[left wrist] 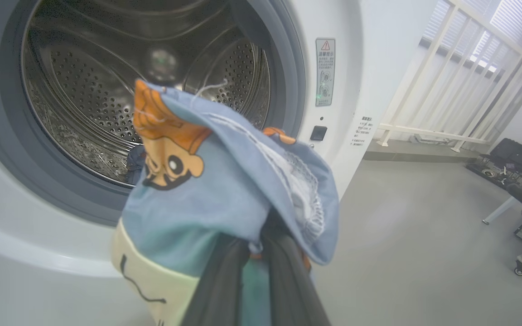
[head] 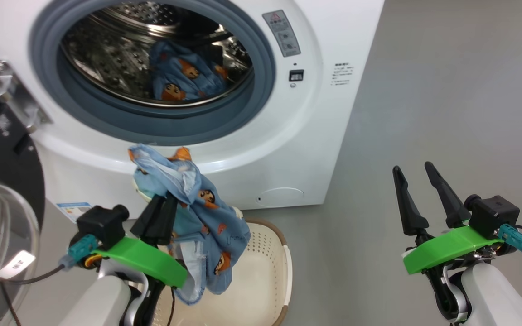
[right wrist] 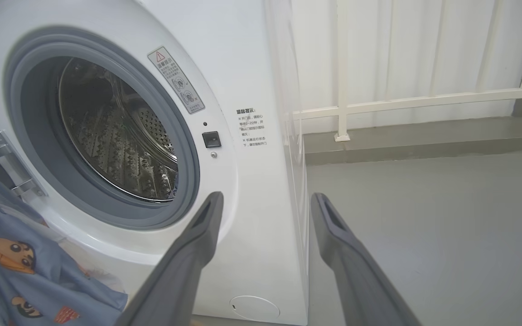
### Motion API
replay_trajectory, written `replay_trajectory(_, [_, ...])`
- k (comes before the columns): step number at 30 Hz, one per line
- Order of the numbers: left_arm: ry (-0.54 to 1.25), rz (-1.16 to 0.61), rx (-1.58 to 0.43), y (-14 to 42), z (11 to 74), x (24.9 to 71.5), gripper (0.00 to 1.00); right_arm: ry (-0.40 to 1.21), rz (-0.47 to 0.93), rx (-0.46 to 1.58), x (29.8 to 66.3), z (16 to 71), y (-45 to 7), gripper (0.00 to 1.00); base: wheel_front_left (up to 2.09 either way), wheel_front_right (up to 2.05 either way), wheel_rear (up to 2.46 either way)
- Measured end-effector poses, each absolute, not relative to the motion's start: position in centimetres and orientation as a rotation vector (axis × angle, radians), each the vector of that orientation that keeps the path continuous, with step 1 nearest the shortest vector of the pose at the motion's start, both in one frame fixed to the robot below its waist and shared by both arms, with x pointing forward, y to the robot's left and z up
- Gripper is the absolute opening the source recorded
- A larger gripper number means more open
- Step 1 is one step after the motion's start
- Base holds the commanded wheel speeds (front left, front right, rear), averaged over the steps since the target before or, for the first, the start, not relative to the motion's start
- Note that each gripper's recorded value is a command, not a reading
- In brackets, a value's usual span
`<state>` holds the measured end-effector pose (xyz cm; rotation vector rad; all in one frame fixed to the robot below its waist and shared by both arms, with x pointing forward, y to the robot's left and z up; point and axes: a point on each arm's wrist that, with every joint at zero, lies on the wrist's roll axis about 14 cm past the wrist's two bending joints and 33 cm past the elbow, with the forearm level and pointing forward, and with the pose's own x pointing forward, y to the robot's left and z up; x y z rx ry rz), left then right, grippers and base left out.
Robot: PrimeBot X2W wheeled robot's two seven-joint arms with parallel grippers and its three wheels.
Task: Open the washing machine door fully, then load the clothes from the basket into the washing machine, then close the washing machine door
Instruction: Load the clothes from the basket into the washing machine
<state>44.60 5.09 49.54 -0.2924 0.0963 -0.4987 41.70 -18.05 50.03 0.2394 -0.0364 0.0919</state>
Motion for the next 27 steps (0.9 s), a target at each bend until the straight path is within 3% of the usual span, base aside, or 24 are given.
replay_trajectory(8, [-0.042,-0.433,-0.294,7.4,53.8,44.3,0.00,-0.045,0.132,0.235,41.7,50.5,-17.0,1.00,0.00,0.00,0.00])
replay_trajectory(27, [-0.093,-0.397,-0.287,8.3,55.3,47.8,0.00,-0.019,0.129,0.229,42.3,49.4,-17.1,1.00,0.00,0.00,0.00])
